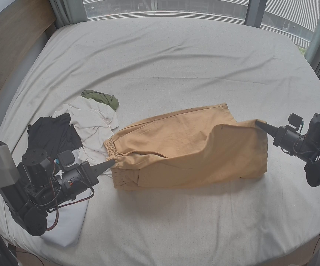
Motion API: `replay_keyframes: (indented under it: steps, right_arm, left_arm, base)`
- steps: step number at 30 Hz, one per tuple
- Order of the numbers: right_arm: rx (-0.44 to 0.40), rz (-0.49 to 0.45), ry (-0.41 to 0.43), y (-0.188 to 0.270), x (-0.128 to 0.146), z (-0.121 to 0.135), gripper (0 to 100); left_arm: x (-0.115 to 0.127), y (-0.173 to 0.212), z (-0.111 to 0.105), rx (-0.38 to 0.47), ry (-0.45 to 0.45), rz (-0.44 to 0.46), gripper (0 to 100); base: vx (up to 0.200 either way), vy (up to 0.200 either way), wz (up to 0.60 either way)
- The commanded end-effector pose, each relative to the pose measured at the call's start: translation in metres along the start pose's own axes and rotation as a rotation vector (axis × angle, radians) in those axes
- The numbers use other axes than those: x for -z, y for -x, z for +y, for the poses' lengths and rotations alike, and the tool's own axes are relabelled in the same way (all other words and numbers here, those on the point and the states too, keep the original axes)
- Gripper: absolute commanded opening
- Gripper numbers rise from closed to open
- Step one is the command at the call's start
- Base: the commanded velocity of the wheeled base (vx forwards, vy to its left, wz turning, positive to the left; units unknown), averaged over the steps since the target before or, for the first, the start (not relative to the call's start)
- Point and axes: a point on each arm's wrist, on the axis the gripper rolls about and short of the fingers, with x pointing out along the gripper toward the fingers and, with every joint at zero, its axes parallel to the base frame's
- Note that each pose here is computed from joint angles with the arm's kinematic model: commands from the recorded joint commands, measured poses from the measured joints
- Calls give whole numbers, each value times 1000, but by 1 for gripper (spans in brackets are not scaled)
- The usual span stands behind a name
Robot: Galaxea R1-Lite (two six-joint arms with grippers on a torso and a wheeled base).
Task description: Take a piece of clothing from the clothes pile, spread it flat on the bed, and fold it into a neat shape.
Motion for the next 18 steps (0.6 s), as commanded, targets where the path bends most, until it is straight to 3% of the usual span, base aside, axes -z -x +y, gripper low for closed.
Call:
replay_keyframes:
  steps: [1,18]
  right_arm:
    - [-13,-15,17,-8,-8,-1,0]
    - [-48,5,13,-50,-24,-12,0]
  left_arm:
    - [-3,-3,1,-7,-4,-20,0]
    - [-7,-11,3,-12,46,-51,0]
  base:
    - [0,0,0]
    - [0,0,0]
